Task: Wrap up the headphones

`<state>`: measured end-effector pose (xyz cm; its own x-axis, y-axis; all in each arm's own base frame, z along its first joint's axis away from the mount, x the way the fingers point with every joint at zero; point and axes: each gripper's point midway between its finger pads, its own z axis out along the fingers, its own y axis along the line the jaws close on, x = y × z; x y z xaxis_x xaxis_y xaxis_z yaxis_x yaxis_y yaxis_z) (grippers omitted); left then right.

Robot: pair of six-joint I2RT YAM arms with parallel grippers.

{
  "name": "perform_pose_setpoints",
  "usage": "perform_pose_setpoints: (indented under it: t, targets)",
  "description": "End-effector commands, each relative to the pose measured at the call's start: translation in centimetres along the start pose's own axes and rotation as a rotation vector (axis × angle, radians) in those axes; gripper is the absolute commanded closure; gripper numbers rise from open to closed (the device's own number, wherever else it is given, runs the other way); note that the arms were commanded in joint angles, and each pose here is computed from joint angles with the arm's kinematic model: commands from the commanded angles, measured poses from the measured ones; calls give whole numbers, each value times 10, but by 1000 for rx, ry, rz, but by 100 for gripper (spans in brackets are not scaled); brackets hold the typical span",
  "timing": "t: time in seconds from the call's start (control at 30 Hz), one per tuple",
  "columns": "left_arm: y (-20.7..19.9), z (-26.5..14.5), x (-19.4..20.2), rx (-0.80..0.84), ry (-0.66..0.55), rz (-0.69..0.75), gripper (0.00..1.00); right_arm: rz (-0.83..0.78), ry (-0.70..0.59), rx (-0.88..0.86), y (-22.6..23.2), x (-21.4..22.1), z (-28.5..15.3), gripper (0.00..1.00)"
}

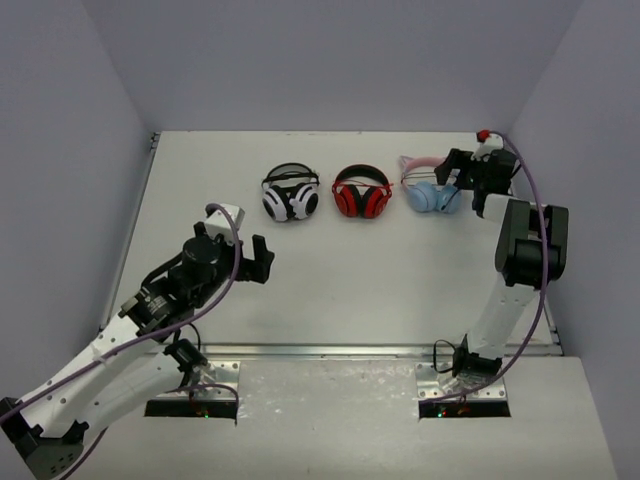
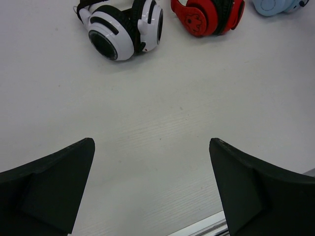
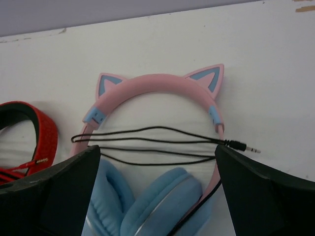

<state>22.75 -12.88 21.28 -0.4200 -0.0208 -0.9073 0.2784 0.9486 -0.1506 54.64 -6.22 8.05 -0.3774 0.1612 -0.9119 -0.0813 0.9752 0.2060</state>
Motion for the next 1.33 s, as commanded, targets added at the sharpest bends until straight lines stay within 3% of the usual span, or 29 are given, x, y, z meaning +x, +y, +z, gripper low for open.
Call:
perform_pose_setpoints:
  t: [0.0,0.03,0.13,0.17,0.3,0.33,0.37,0.4,0.77,0.9,1.3]
  targets:
    - [8,-5,-19,-43,-64,-41,0,46,-176,-32,18,-35,-27,1]
    - [12,-5,-20,-62,-68,-47,0,47,-221,-36,23,-50,-39,1]
    - [21,-10,-23,-115,-84,-70,0,87,-206,5,25,-32,-62,1]
    - [32,-15,-30,-167,-118,-89,0,89,-244,16,30,-48,-78,1]
    - [68,-30,-43,-313,-198,-157,0,212,-213,175,26,-18,-136,1]
    - [77,-33,-45,-348,-212,-176,0,241,-140,208,26,1,-147,1]
    - [91,-40,-49,-398,-241,-204,0,237,-167,207,33,-10,-166,1]
    - [97,-43,-51,-419,-258,-215,0,251,-80,223,37,10,-176,1]
    - [133,-66,-55,-583,-343,-263,0,-16,64,194,101,1,-304,1]
    - [136,-71,-55,-593,-362,-273,0,-73,81,148,124,5,-322,1]
    - [132,-70,-55,-570,-368,-269,0,-71,11,180,117,5,-331,1]
